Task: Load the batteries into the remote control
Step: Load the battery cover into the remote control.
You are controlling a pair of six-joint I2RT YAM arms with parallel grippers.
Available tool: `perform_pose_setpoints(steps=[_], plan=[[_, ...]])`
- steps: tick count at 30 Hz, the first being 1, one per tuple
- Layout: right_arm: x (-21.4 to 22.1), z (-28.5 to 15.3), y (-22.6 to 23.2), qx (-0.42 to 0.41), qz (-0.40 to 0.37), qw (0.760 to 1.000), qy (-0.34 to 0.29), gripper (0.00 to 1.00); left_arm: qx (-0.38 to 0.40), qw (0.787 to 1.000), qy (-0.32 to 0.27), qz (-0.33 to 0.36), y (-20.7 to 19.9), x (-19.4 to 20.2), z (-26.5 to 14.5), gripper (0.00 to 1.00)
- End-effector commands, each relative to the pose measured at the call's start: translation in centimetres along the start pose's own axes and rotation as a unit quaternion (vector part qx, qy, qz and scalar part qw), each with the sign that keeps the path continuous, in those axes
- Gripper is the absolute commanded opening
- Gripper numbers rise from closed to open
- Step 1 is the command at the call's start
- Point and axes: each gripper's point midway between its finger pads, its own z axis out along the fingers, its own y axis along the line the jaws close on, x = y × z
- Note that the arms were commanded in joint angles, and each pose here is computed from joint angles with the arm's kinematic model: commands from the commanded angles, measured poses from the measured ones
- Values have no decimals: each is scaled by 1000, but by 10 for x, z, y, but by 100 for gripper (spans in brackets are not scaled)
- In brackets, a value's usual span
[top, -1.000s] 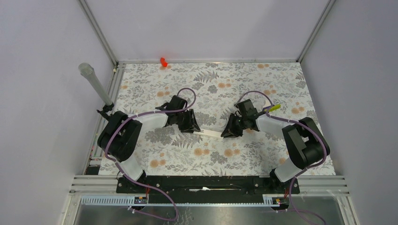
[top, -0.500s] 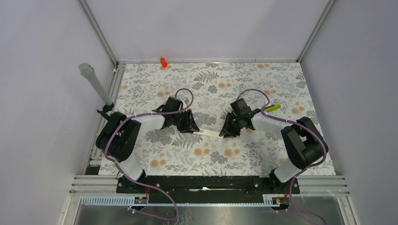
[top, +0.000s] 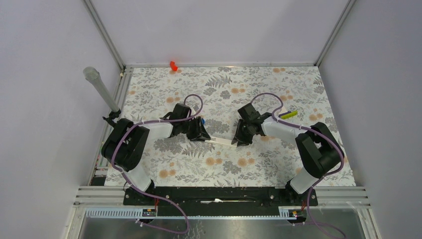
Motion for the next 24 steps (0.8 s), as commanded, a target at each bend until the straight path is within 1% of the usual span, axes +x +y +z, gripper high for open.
perform_pose_setpoints(steps=[1,4,8,11,16,19,21,24], plan=[[18,50,-24,65,13,998,-4,31,-36,996,76,-28,28,51,13,0],[23,58,-15,56,24,998,10,26,-34,996,74,-30,27,50,13,0],[27,67,-6,55,20,998,23,26,-31,996,73,-34,26,50,13,0],[29,71,-4,69,10,997,23,29,-27,997,71,-34,25,51,13,0],[33,79,-6,86,3,996,20,40,-17,996,78,-45,23,56,13,0],[36,84,-12,90,8,996,18,45,-6,996,71,-44,18,51,14,0],[39,85,-19,95,9,995,18,47,-12,997,68,-43,18,49,14,0],[42,82,-43,114,6,993,19,46,-34,997,66,-38,24,45,12,0]])
